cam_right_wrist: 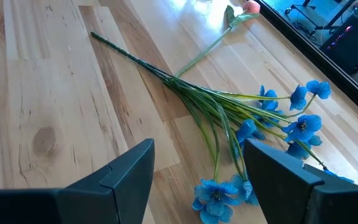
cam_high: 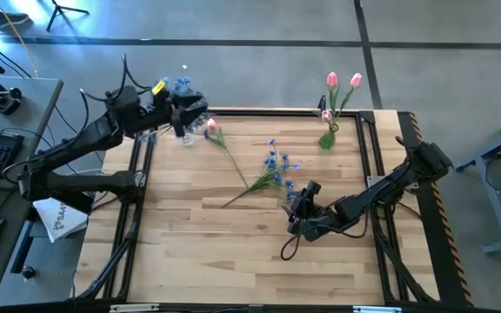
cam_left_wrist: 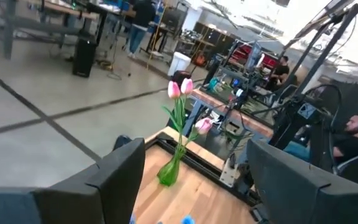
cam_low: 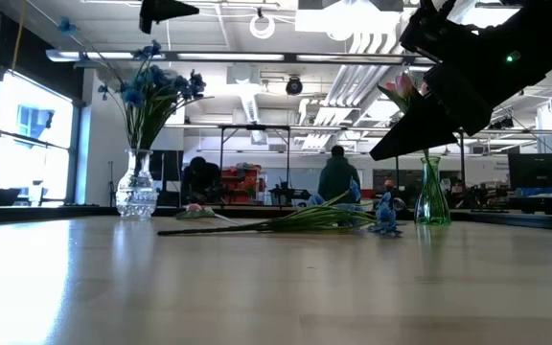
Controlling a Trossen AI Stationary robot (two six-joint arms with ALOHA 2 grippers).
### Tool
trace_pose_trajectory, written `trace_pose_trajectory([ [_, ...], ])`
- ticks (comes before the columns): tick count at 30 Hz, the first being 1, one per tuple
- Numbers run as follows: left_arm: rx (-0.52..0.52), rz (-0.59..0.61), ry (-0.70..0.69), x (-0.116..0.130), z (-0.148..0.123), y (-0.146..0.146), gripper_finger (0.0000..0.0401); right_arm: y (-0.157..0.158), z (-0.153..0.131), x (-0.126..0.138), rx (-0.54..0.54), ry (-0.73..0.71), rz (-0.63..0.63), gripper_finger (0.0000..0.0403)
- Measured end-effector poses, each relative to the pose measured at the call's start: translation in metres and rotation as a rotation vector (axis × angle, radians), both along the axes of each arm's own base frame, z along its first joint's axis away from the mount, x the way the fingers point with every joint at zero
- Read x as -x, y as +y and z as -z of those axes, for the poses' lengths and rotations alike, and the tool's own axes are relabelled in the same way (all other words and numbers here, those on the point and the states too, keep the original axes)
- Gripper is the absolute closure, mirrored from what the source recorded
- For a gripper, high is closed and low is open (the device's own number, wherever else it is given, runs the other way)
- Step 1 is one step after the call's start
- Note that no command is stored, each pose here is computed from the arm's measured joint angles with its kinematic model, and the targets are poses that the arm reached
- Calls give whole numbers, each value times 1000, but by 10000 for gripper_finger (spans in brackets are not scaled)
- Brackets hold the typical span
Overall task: Sort flowers into vase by color
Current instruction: Put the pink tulip in the green vase
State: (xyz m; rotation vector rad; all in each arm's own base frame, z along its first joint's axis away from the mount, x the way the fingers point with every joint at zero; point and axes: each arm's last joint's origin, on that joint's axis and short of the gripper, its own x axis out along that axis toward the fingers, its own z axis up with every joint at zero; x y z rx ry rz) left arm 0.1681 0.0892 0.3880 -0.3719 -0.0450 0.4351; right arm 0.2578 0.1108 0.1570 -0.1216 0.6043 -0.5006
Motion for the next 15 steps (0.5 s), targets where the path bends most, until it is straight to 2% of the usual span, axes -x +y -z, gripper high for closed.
trace_pose_trajectory([
  [5,-67,-63,29,12,-7,-5,168,0,0,0,1,1,-1,160],
  [9,-105,-67,86,30,-31,-15,206,0,0,0,1,0,-1,160],
  [12,-98,-99,208,45,-46,-24,236,0,0,0,-1,-4,-1,160],
  [15,-38,-194,368,57,-46,-31,262,0,-1,-1,-6,-12,-1,160],
])
